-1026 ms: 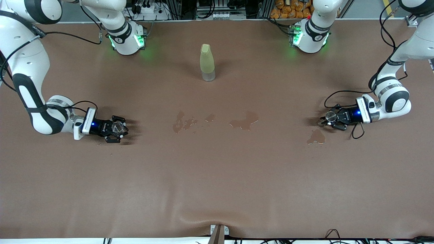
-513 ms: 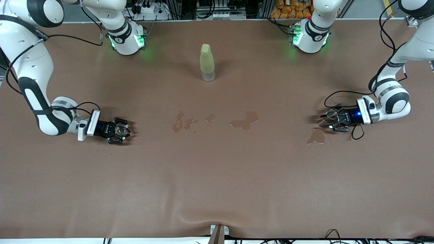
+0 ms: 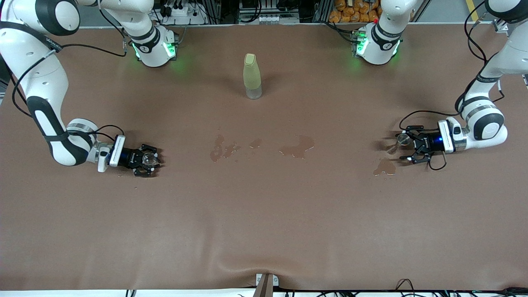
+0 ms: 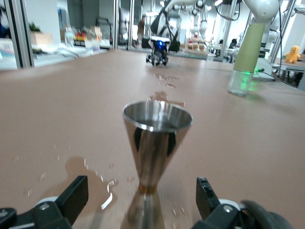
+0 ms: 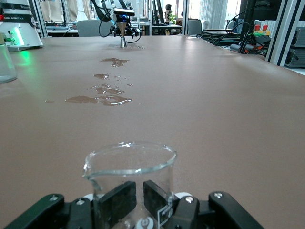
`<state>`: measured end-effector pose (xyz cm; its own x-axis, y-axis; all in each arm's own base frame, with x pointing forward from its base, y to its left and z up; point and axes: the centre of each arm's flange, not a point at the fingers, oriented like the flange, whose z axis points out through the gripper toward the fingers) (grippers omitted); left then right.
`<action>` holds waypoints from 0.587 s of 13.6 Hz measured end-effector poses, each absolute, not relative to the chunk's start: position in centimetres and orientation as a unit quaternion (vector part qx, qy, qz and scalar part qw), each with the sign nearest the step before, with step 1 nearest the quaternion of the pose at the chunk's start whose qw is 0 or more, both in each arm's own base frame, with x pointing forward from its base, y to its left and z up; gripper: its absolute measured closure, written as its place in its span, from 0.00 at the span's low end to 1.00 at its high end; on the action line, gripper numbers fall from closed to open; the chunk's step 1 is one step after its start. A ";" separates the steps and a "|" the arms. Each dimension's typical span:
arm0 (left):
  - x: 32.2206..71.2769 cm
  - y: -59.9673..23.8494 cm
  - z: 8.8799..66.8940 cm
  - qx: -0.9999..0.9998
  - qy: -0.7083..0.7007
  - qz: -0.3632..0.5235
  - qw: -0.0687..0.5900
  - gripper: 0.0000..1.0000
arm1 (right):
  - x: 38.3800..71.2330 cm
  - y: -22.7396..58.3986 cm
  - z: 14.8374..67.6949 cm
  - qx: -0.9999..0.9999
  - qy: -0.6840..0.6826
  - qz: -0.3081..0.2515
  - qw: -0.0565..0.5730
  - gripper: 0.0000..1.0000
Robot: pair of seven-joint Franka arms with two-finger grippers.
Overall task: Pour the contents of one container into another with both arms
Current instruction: 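Open both grippers to release the beaker and the jigger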
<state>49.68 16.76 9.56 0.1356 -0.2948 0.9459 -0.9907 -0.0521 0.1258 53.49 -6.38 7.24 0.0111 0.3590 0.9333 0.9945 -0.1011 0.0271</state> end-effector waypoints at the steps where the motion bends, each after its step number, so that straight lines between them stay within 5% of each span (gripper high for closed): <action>1: 49.8 17.9 9.9 0.620 -0.529 0.373 0.444 0.00 | 53.5 -6.4 7.3 -0.607 -0.557 -0.427 0.372 0.73; 8: 52.5 25.6 19.2 0.660 -0.561 0.285 0.409 0.00 | 54.2 -7.6 7.7 -0.613 -0.557 -0.428 0.361 0.00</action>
